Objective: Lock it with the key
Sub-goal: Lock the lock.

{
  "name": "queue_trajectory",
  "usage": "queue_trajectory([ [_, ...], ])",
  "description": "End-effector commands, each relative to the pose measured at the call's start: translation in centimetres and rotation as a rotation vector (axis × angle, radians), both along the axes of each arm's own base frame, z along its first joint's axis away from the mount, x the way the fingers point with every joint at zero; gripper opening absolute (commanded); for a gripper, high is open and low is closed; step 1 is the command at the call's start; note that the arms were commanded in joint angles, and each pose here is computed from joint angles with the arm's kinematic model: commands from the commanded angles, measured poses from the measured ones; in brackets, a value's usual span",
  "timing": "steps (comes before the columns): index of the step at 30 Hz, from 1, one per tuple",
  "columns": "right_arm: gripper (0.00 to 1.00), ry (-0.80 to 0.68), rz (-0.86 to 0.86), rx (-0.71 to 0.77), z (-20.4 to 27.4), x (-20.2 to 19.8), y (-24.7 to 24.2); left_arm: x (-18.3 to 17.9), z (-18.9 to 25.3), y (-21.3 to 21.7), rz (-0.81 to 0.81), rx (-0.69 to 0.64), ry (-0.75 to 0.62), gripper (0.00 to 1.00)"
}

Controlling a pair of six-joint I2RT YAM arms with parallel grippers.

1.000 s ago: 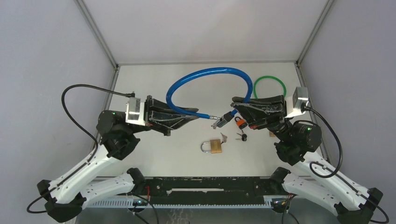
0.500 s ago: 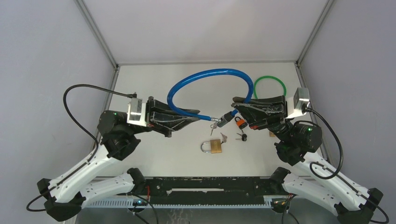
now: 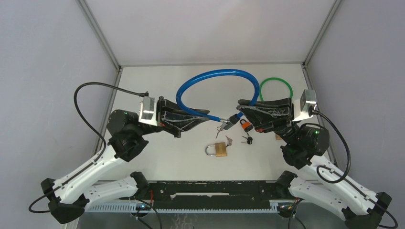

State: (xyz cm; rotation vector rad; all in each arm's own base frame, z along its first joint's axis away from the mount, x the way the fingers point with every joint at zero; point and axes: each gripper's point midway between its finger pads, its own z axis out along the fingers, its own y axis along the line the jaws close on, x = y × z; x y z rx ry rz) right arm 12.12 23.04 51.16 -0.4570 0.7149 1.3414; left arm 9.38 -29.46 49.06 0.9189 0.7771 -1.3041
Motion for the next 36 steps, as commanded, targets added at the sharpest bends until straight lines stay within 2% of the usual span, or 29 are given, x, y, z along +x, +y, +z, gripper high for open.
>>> queue_trajectory([
  [1, 0.0, -0.025, 0.007, 0.04, 0.6, -0.6, -0.4, -0.1, 1.3, 0.2, 0.023, -0.049, -0.061, 0.0],
  [11, 0.0, 0.012, -0.035, 0.171, 1.0, 0.9, -1.3, 0.5, 0.1, -1.7, 0.004, -0.068, 0.046, 0.0],
  [16, 0.0, 0.038, -0.073, 0.247, 1.5, 1.5, -2.3, 1.4, 2.9, -0.6, 0.082, -0.162, 0.006, 0.0],
  [18, 0.0, 0.045, -0.076, 0.288, 1.8, 1.7, -2.8, 0.9, 2.1, -1.0, 0.053, -0.12, -0.006, 0.0],
  [21, 0.0, 0.046, -0.059, 0.34, 2.4, 1.7, -3.2, 1.7, -0.3, -2.1, 0.049, -0.054, 0.062, 0.0],
  [29, 0.0, 0.073, -0.07, 0.323, 1.7, 2.2, -2.6, 1.6, -2.1, -3.6, 0.0, 0.025, 0.086, 0.01],
  [30, 0.0, 0.072, -0.078, 0.323, 1.7, 2.2, -2.7, 1.6, -2.1, -3.5, 0.001, 0.023, 0.089, 0.06],
  [32, 0.0, 0.075, -0.092, 0.317, 1.7, 2.3, -2.8, 1.7, -1.6, -3.1, 0.02, 0.006, 0.085, 0.27],
  [36, 0.0, 0.086, -0.137, 0.299, 1.2, 2.8, -3.2, 2.1, -0.1, -1.7, 0.087, -0.028, 0.018, 0.53],
])
